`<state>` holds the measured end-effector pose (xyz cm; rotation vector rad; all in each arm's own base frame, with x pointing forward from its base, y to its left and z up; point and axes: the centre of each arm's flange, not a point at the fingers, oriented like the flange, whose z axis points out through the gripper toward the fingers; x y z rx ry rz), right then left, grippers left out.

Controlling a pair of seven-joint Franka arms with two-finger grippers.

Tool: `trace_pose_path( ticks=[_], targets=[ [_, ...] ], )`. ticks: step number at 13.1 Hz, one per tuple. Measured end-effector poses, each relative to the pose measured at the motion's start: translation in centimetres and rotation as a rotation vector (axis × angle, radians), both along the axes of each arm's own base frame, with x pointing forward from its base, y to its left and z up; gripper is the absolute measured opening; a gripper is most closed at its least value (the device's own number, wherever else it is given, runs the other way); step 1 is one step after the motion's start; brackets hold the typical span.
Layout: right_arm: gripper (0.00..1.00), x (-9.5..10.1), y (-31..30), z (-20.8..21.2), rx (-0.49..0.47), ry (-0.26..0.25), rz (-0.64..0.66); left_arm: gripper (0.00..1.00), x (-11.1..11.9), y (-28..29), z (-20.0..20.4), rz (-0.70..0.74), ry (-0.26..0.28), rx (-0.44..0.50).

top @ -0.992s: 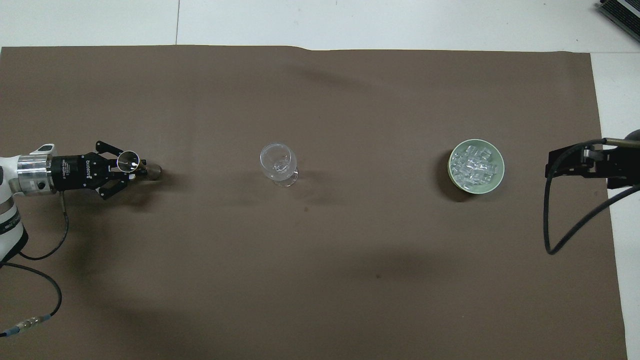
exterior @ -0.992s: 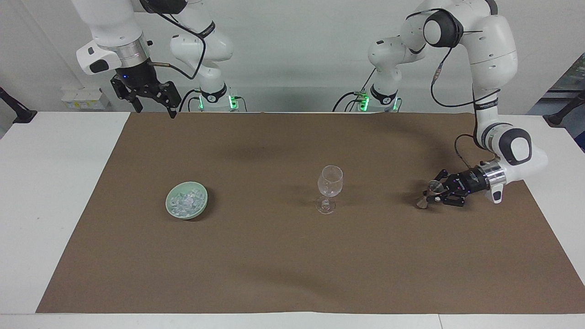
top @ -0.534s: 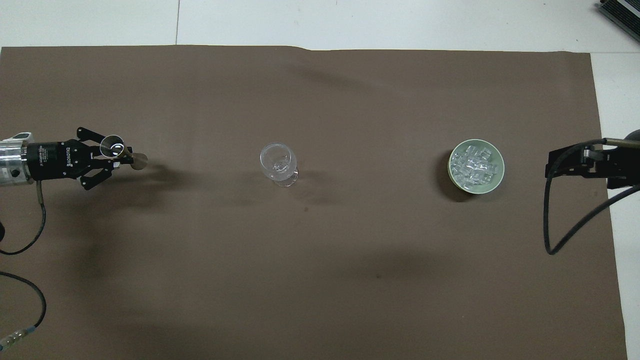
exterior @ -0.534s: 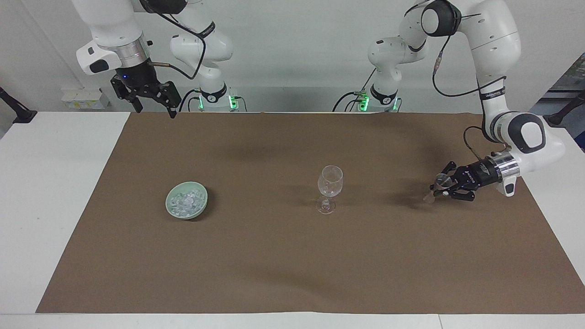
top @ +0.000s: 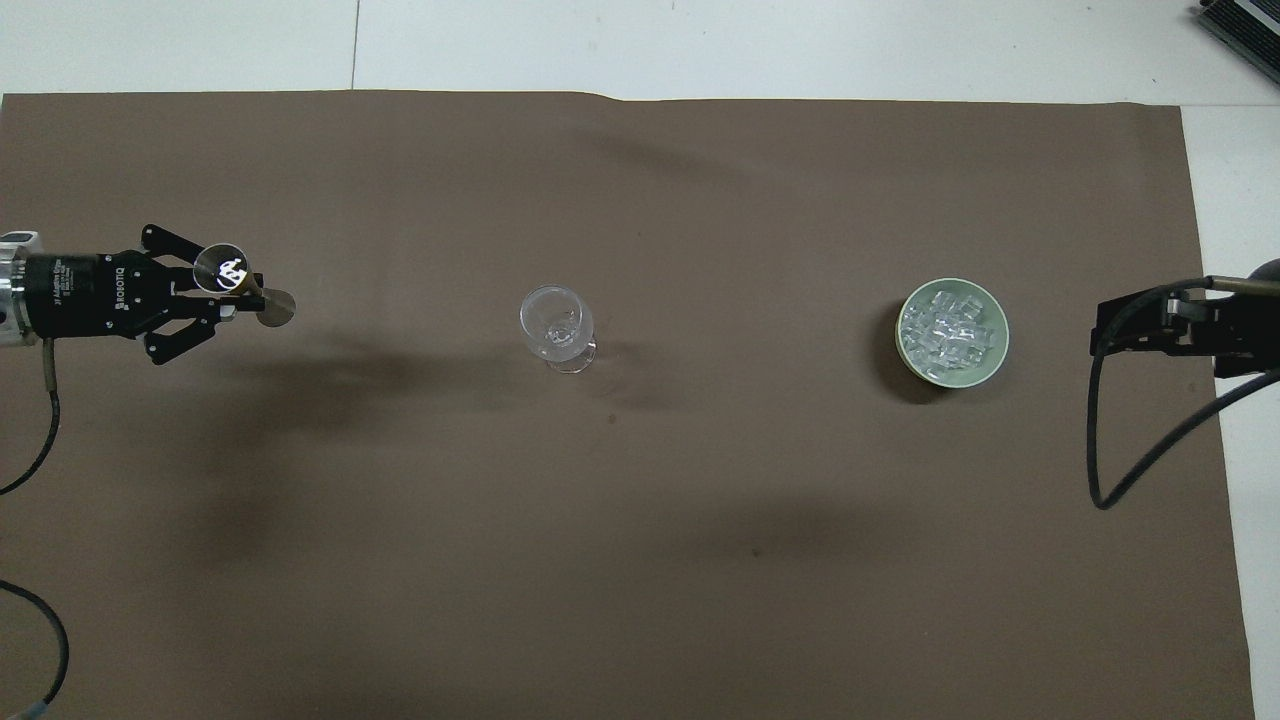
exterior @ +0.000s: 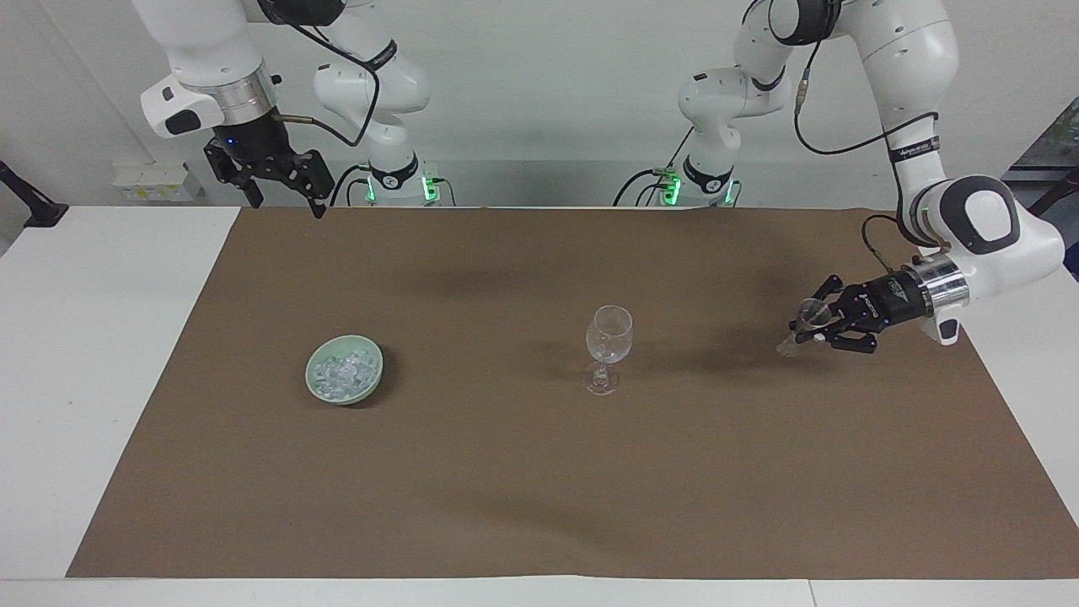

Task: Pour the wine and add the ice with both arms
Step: 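Lift the cup with the left gripper and carry it toward the glass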

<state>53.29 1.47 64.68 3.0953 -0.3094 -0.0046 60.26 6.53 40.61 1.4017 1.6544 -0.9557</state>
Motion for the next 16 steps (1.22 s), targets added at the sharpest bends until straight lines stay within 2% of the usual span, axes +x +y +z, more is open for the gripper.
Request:
trace_pose_path(
  ticks=[4,9,13,16],
  targets=[
    [1.0,0.0,0.0,0.0,0.0,0.0,0.0,0.21,-0.1,-3.2,3.4,-0.007,0.018,-0.003],
    [1.0,0.0,-0.1,0.0,0.0,0.0,-0.001,0.21,-0.6,-8.5,6.9,0.008,0.03,0.04],
    [1.0,0.0,-0.1,0.0,0.0,0.0,-0.001,0.21,-1.3,-12.8,7.2,0.002,0.008,0.066],
    [1.0,0.0,-0.1,0.0,0.0,0.0,-0.001,0.21,-2.2,-17.3,6.5,0.002,0.008,0.127]
  ],
)
